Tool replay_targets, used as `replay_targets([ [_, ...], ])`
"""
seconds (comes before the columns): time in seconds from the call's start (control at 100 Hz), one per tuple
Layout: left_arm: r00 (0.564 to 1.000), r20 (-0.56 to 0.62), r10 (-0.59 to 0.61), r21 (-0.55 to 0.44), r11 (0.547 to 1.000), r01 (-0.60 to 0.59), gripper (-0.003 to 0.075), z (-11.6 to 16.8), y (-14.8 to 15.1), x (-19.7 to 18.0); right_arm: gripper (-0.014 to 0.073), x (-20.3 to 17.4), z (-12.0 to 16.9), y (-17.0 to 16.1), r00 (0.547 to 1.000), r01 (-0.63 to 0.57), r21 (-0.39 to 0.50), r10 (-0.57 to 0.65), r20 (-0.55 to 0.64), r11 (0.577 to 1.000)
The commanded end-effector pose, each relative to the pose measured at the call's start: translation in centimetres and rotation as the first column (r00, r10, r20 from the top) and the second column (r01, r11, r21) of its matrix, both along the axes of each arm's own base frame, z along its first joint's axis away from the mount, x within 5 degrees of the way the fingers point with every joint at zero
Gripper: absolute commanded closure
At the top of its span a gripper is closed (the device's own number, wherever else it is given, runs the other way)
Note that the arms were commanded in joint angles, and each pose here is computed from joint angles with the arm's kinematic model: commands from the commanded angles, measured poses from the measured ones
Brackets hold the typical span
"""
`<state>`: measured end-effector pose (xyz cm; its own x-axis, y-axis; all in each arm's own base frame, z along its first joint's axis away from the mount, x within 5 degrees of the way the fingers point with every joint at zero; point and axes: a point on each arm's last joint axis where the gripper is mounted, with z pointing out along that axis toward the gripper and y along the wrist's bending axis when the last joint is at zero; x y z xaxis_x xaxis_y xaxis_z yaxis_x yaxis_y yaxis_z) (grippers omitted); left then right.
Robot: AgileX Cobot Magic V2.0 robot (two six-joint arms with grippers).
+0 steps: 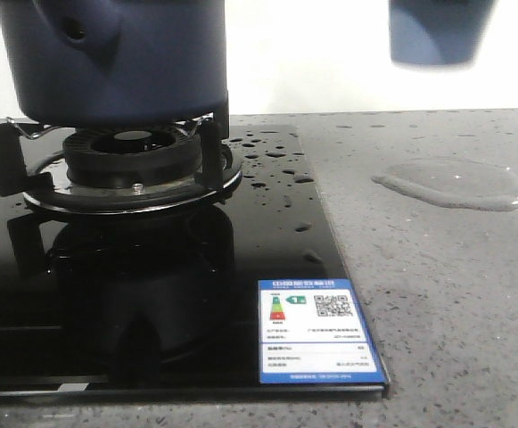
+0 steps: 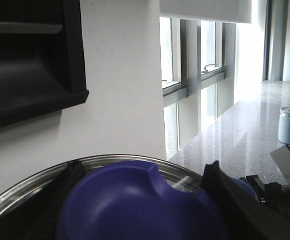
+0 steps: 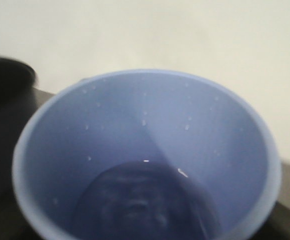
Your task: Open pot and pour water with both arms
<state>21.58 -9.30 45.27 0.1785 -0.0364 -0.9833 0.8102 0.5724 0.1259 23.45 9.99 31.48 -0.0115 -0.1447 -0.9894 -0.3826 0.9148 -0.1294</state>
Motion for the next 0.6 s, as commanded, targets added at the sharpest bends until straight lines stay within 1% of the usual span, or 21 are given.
replay_targets([
  [0.0, 0.998, 0.060, 0.035, -0.125, 0.992, -0.028, 0.0451, 3.1, 0.6, -2.1, 0.0422, 0.1, 5.5, 0.6, 0.985, -0.036, -0.008, 0.037, 0.166, 0.999],
  [0.11, 0.995, 0.053, 0.081, -0.164, 0.984, -0.071, 0.0451, 3.9, 1.1, -3.1, 0.0422, 0.6, 8.7, 2.2, 0.976, -0.082, -0.064, 0.093, 0.199, 0.995],
  [0.25, 0.993, 0.082, 0.081, -0.169, 0.983, -0.066, 0.0451, 4.5, 1.2, -4.2, 0.0422, 1.6, 11.2, 5.0, 0.959, -0.142, -0.158, 0.175, 0.221, 0.977],
  [0.36, 0.993, 0.085, 0.084, -0.182, 0.981, -0.067, 0.0451, 4.8, 1.3, -4.8, 0.0422, 2.6, 11.9, 7.5, 0.951, -0.181, -0.227, 0.229, 0.209, 0.957],
  [0.44, 0.992, 0.094, 0.083, -0.183, 0.981, -0.065, 0.0451, 5.0, 1.4, -5.2, 0.0422, 3.3, 12.4, 9.0, 0.940, -0.194, -0.278, 0.260, 0.222, 0.941],
  [0.59, 0.990, 0.109, 0.089, -0.186, 0.980, -0.068, 0.0451, 5.2, 1.5, -5.8, 0.0422, 4.6, 12.0, 11.4, 0.925, -0.201, -0.396, 0.306, 0.223, 0.896],
])
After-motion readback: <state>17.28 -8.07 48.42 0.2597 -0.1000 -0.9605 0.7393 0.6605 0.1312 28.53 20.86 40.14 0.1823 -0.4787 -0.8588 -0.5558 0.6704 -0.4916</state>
